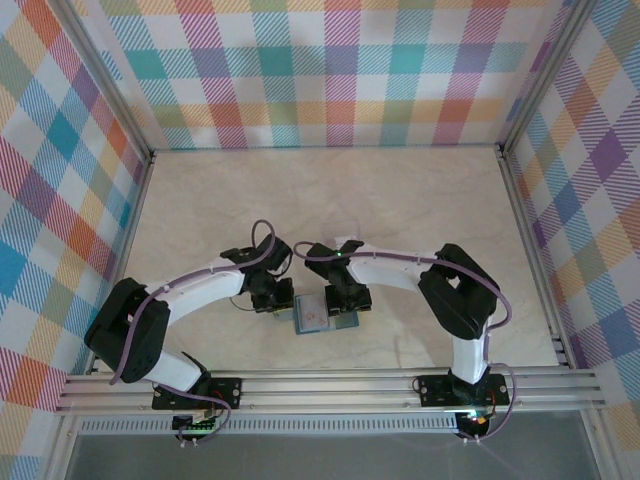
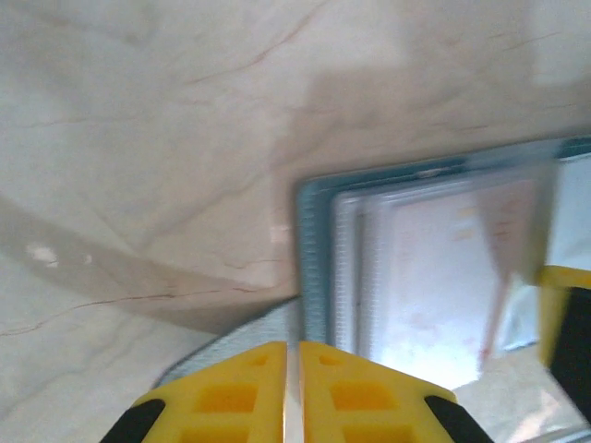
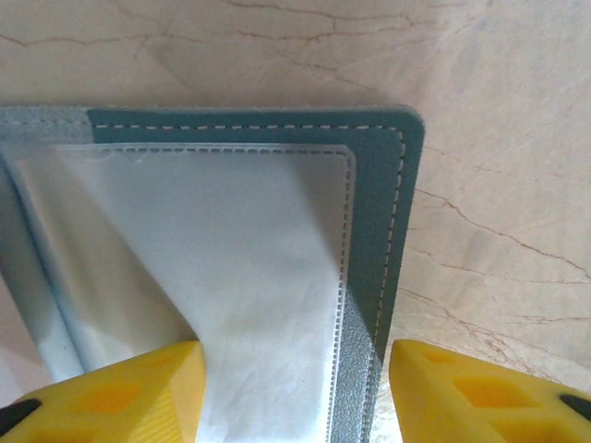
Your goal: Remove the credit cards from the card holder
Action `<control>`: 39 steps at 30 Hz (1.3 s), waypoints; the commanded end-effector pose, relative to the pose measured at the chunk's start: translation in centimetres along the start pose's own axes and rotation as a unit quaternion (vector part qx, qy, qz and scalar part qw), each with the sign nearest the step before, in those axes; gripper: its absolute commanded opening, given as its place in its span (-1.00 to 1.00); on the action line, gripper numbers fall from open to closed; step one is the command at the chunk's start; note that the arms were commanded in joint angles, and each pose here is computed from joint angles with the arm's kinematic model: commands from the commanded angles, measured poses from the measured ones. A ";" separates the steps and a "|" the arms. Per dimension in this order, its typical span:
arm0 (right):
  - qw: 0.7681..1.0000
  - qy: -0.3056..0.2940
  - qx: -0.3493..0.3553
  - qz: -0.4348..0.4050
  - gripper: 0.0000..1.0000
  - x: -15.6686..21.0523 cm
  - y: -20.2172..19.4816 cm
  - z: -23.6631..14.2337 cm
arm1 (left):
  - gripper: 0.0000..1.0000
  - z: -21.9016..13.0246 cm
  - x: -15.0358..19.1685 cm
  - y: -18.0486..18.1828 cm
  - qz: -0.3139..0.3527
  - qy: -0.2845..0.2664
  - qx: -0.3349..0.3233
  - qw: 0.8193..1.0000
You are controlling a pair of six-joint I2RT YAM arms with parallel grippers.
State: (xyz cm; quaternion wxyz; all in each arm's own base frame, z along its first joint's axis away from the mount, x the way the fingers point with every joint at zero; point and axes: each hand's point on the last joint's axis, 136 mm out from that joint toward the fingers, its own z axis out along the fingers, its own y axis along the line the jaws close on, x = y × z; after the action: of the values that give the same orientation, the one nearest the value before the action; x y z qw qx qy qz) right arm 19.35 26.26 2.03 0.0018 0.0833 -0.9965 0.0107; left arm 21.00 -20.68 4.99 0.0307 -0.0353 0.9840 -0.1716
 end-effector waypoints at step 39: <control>0.932 0.021 -0.355 0.069 -0.53 -1.7 6.9 -4.0 | -0.84 3.0 1.5 -4.3 -0.016 0.031 0.065 0.997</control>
State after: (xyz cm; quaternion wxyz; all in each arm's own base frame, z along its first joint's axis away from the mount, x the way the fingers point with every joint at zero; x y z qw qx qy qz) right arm 19.86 32.45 6.07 0.0334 0.0118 -0.9498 -0.3109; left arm 20.82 -25.68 4.73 0.0202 -0.0416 0.9703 -0.2374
